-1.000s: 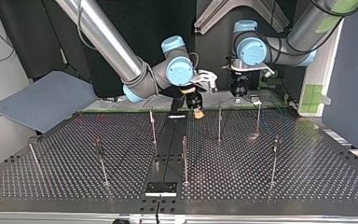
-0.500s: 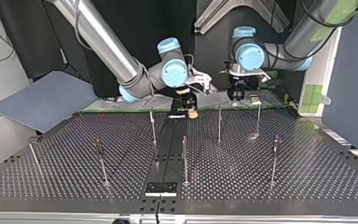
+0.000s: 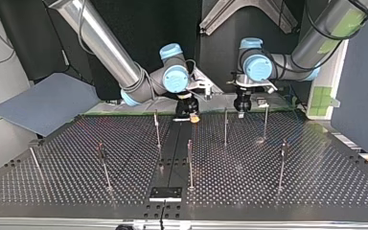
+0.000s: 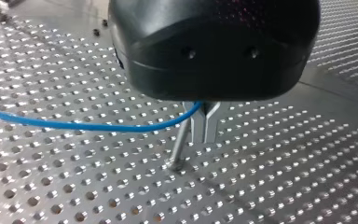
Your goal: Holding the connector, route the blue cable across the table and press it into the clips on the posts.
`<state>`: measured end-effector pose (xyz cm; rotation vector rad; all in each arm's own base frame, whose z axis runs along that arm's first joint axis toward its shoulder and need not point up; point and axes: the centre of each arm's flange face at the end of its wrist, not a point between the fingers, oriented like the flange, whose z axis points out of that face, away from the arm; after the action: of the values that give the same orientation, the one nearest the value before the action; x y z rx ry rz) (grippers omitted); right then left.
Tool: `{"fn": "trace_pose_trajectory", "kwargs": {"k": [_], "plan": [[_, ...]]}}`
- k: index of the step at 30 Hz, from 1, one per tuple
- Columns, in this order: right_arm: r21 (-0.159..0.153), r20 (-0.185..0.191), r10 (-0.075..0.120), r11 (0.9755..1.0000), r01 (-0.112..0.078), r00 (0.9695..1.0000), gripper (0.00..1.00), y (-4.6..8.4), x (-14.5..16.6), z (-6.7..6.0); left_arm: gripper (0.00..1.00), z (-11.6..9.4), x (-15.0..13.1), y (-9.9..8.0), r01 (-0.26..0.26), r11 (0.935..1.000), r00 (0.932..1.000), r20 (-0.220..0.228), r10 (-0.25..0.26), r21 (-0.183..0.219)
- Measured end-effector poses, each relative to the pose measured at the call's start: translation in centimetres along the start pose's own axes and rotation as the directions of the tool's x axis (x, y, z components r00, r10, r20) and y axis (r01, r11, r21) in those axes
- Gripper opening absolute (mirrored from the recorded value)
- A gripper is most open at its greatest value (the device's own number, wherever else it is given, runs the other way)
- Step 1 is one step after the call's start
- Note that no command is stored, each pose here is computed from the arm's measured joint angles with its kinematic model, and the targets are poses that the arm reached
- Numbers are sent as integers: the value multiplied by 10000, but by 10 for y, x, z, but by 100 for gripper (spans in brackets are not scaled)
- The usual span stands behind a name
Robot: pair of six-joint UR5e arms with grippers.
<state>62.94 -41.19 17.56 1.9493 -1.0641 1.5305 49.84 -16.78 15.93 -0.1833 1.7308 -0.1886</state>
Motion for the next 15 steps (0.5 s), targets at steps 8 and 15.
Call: {"fn": "trace_pose_trajectory", "kwargs": {"k": [8, 15], "plan": [[-78, -75, 75, 9999, -76, 9999, 0, 14, 6, 6, 0, 24, -2, 1, 68, 10000, 10000, -40, -68, 17], [-194, -190, 152, 9997, -156, 9997, 0, 30, 14, 12, 0, 51, -4, 19, 162, 9998, 9999, 30, -161, -133]]}}
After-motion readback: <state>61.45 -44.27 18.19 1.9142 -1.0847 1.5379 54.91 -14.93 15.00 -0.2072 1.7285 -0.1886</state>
